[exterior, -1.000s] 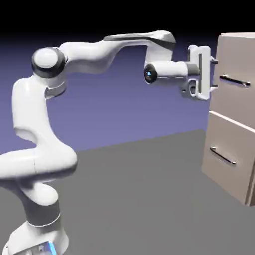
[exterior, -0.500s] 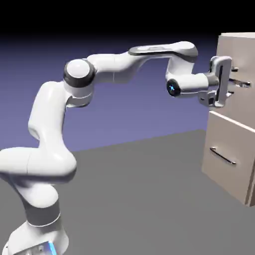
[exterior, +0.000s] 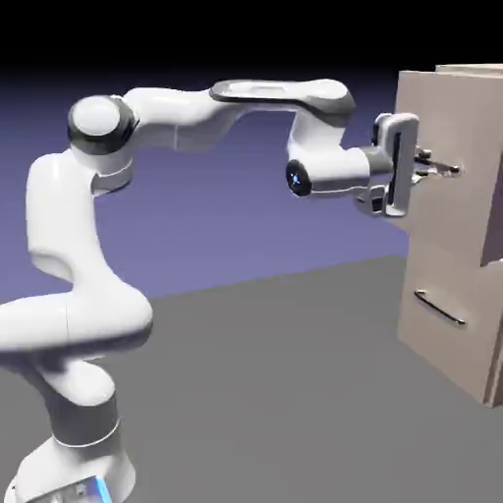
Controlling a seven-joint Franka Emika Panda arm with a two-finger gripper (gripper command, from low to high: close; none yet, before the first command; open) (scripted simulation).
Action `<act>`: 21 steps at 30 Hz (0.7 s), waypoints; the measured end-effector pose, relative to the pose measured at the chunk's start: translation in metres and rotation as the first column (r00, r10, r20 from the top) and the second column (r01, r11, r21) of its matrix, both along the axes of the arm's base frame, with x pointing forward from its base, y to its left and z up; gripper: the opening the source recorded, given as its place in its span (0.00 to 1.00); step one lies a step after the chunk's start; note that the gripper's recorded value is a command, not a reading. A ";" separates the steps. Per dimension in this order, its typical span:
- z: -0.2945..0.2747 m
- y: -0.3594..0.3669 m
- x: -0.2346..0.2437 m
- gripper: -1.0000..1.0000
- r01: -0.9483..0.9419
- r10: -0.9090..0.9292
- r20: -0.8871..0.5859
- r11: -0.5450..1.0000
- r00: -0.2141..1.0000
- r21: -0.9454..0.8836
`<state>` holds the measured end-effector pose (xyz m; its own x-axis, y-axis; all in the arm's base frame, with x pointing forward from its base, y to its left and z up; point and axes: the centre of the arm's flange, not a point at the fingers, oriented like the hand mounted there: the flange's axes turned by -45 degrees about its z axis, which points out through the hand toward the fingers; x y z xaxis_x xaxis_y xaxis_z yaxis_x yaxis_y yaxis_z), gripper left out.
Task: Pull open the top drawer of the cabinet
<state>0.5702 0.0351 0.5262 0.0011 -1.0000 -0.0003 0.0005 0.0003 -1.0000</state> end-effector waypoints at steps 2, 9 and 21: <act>0.000 0.000 -0.016 0.00 0.000 0.000 0.000 1.000 1.000 0.000; 0.000 0.000 -0.077 0.00 0.000 0.000 0.000 1.000 1.000 0.000; 0.000 0.000 -0.194 1.00 0.000 0.000 0.000 1.000 1.000 0.000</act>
<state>0.3765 0.0350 0.5262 0.0010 -1.0000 -0.0004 0.0004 0.0004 -1.0000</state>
